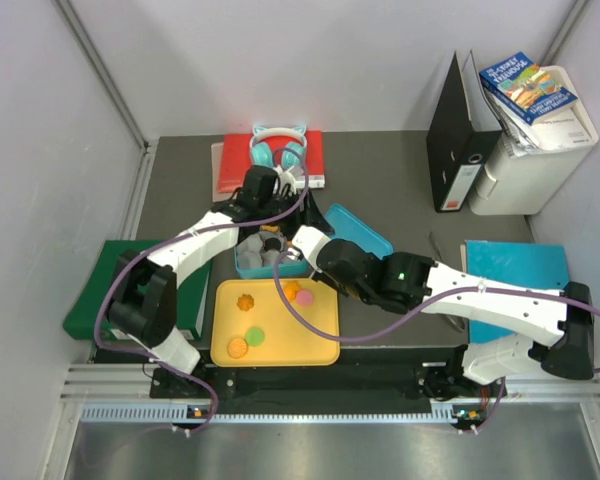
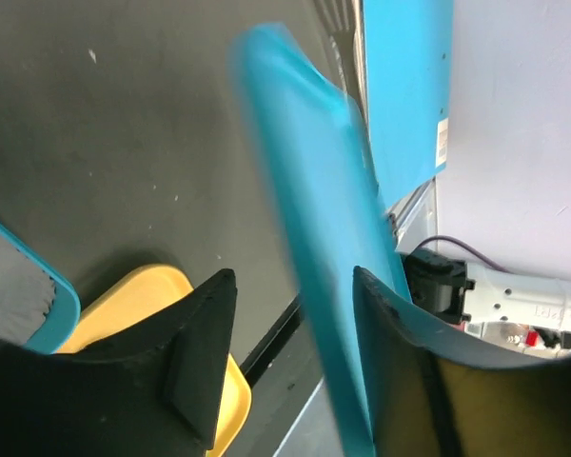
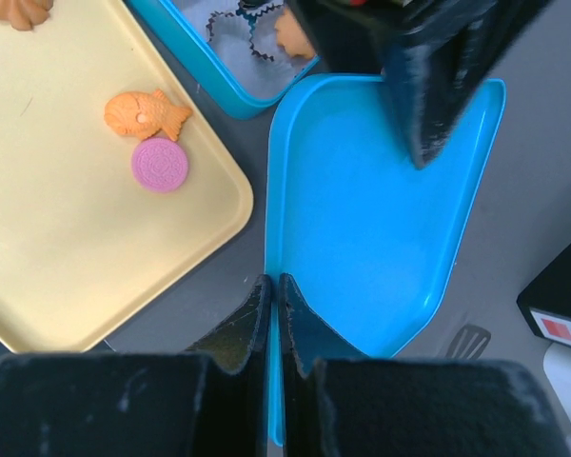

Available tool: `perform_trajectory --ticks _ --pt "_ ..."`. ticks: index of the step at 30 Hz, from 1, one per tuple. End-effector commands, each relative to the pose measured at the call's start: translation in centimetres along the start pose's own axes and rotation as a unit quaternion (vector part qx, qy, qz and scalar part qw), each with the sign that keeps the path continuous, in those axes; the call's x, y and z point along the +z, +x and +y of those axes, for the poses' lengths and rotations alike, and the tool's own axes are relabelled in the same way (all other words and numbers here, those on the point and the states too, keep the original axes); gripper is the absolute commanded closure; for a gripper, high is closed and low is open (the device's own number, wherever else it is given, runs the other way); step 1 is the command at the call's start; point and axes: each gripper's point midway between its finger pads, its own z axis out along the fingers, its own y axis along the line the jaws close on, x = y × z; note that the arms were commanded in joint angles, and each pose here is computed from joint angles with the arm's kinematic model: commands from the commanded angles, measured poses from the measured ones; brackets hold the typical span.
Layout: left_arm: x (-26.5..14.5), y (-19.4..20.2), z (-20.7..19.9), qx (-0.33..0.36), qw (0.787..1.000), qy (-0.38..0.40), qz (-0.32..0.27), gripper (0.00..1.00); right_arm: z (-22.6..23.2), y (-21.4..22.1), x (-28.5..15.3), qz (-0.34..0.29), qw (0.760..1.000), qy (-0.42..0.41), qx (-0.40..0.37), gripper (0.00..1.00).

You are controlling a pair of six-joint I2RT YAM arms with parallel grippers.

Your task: Pack the cookies

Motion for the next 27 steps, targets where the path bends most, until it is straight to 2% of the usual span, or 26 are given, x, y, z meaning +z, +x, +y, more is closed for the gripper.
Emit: perform_trajectory --ticks 1,3,4,6,7,11,13,15,16,17,20,23,27 --pt "0.4 0.3 -0.9 0.017 0.999 0.032 0.003 0.49 -1.0 -3.7 -1.2 -0.053 0.998 0.017 0.008 1.0" --pt "0.4 0.3 -0.9 0.018 0.999 0.033 0.003 0.57 -1.1 -3.8 -1.3 -0.054 0.998 0.018 0.009 1.0" --pt "0.3 0.4 -0.9 0.019 0.999 0.033 0.003 0.65 -1.1 -3.8 -1.4 -0.055 0.998 0.019 0.008 1.0" --pt "0.2 0.2 -1.0 0.022 0.999 0.032 -0.002 0.74 -1.2 -3.6 -1.4 -0.052 0.998 0.021 0.008 1.0" --pt "0.2 0.2 -1.0 0.024 0.999 0.032 -0.004 0.83 -1.3 -3.6 -1.5 -0.051 0.998 0.022 0.009 1.0" --pt "0.0 -0.1 -1.1 0.029 0.999 0.028 -0.009 1.0 -1.6 -3.5 -2.0 -0.053 0.998 0.028 0.016 0.99" --pt "-0.1 -0.5 -1.2 0.031 0.999 0.022 -0.016 1.0 -1.7 -3.4 -2.4 -0.054 0.998 0.028 0.023 0.96" --pt "-0.2 -0.8 -1.5 0.035 0.999 0.024 -0.02 1.0 -1.8 -3.3 -2.9 -0.055 0.998 0.029 0.026 0.85" --pt "-0.3 -1.1 -1.3 0.034 0.999 0.014 -0.028 1.0 -2.3 -3.3 -3.5 -0.06 0.997 0.037 0.044 0.76" --pt "-0.4 -1.5 -1.3 0.037 0.999 0.008 -0.037 1.0 -2.8 -3.5 -3.9 -0.064 0.995 0.046 0.055 0.61" --pt "-1.2 -3.0 -0.9 0.049 0.996 -0.027 -0.076 1.0 -5.2 -3.6 -5.7 -0.08 0.984 0.102 0.125 0.35" --pt "-2.6 -4.8 -0.6 0.072 0.987 -0.076 -0.122 1.0 -7.1 -4.0 -7.5 -0.11 0.965 0.122 0.207 0.25" --pt "-5.7 -7.5 -0.9 0.124 0.964 -0.139 -0.189 1.0 -10.3 -4.1 -8.3 -0.145 0.921 0.1 0.346 0.23"
